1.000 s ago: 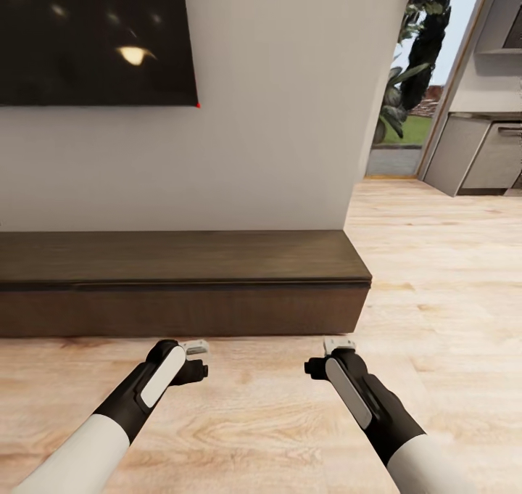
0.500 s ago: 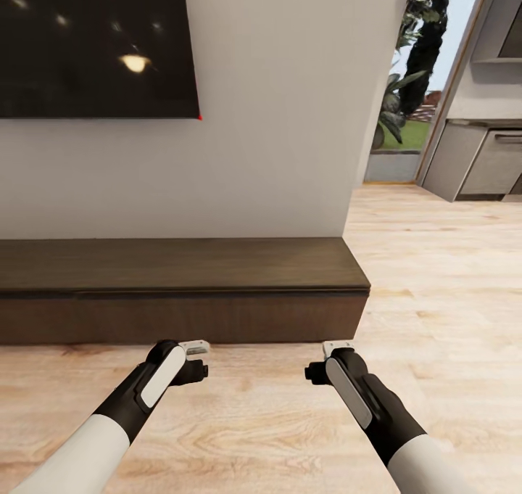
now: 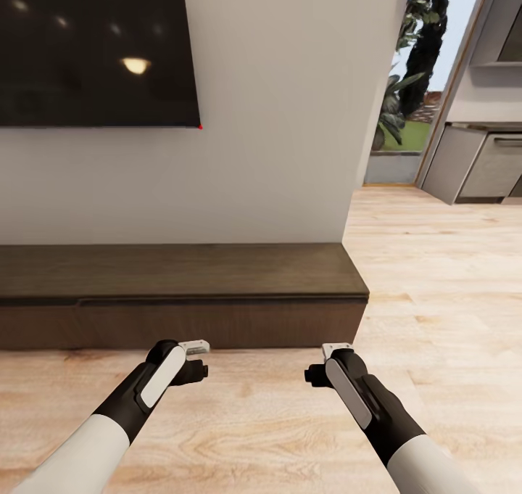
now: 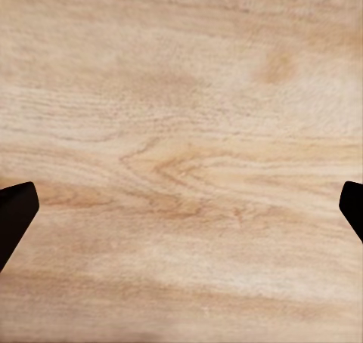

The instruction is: Place each of the two pumpkins and all three candles from the living room inside a cabinet in the living room (use any cabinet), then make sure every cabinet is closed, and position the cauldron so it is next to a table in the living room.

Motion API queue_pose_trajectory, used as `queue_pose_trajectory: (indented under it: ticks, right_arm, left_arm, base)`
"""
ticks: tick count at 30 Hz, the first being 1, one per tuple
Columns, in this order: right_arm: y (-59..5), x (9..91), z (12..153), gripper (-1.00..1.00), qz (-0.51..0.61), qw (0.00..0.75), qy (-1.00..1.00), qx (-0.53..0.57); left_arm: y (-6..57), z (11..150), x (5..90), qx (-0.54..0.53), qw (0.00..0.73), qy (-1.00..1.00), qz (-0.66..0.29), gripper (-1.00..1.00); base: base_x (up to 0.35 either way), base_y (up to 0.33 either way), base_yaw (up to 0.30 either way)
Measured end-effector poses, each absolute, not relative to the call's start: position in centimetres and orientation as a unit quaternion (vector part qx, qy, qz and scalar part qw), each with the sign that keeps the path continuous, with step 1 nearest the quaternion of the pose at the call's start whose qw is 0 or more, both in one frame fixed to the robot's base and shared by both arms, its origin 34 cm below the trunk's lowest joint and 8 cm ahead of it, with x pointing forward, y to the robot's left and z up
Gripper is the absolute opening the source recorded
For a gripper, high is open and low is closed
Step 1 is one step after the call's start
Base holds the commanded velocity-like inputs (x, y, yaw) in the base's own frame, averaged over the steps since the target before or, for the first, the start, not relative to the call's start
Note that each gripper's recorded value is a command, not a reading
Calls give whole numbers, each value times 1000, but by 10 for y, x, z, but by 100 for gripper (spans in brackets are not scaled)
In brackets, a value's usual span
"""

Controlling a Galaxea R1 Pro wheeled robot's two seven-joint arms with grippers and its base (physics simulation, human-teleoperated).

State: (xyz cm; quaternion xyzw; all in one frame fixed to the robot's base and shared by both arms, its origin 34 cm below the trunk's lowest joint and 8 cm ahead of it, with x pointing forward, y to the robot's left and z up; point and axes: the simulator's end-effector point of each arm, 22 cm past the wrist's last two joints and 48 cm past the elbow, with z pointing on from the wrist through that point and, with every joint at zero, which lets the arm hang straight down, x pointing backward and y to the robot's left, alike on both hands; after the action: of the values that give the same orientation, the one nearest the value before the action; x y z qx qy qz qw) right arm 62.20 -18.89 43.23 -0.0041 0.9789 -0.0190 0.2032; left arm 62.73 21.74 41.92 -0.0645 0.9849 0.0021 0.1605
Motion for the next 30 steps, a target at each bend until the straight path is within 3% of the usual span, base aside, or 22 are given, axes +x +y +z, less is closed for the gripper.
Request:
queue_pose_trajectory:
  ticks: [30]
  right_arm:
    - [-190,634,495,100,-21,196,980,-6]
  left_arm:
    - [217,484,642,-64,160,985,3,100]
  base:
    - [-2,0,0]
